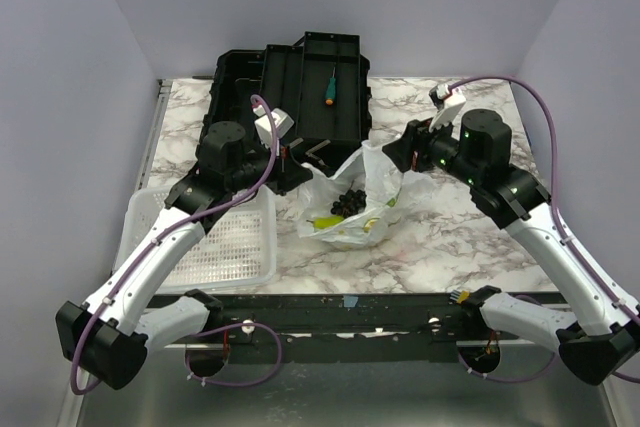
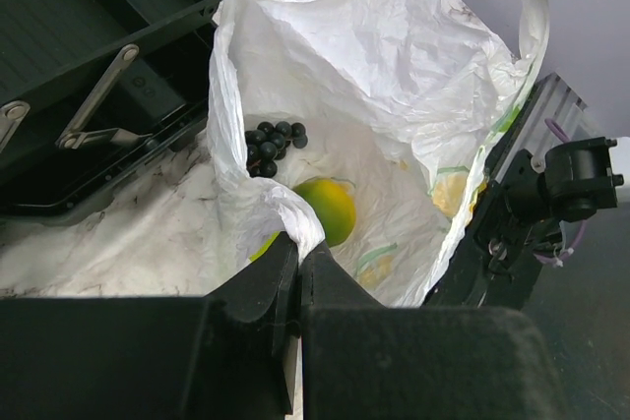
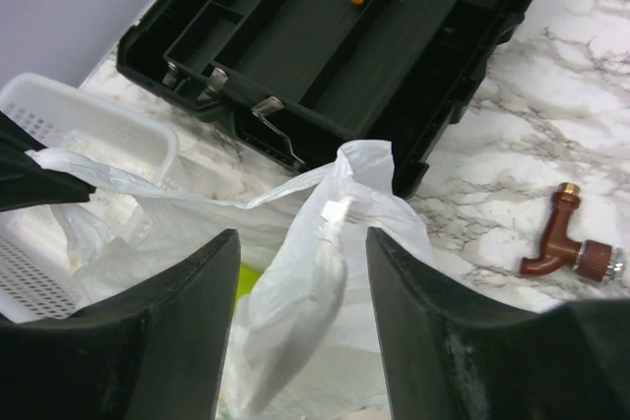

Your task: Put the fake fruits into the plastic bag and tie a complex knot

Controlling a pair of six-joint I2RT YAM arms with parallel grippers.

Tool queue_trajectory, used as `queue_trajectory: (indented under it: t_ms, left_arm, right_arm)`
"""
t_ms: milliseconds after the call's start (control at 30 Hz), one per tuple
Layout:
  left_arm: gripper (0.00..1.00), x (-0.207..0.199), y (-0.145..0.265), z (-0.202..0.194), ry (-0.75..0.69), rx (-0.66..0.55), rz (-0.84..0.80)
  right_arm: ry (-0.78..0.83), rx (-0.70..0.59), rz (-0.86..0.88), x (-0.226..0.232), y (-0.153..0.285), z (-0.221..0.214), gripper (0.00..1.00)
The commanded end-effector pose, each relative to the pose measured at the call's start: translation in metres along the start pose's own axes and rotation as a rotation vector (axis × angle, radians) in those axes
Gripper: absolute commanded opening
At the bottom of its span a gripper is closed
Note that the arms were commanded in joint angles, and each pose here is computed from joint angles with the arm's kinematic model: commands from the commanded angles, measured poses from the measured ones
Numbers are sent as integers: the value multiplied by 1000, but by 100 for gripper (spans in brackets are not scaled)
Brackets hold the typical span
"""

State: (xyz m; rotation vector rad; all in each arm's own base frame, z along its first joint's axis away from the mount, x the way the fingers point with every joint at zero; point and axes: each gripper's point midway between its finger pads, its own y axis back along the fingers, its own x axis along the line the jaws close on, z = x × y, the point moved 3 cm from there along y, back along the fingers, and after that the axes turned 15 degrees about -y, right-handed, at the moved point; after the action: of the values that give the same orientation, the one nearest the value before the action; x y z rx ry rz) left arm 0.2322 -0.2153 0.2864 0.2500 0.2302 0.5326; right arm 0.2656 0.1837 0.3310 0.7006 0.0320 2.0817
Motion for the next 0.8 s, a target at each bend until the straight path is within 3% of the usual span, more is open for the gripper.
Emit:
queue_trajectory:
  t_ms: [0,100,167,333,500,633,767]
  left_arm:
    - [0,-3,9,16,-55,-35,12]
    - [0,-5,14,20,-70,-38,13]
    - [0,-10,22,30,-109,-52,3]
    - [0,-59,60,99,-256,-198,-197]
    - [0,-88,95,171,-327,-271,-275]
    - [0,-53,88,150,-266,-198,-145]
    - [0,-8,86,107,-195,-136,25]
  right_arm:
    - [34,24,-16,-6,-1,-6,47]
    - [44,17,-23,-8,-1,-7,17]
    - [52,-8,-6,-3,5,0,2]
    - [97,-116,47,14,33,28,1]
    - [113,-199,17,18,57,48,1]
    - [119,-198,-116,-6,59,42,1]
    - [113,-165,-93,-8,60,25,1]
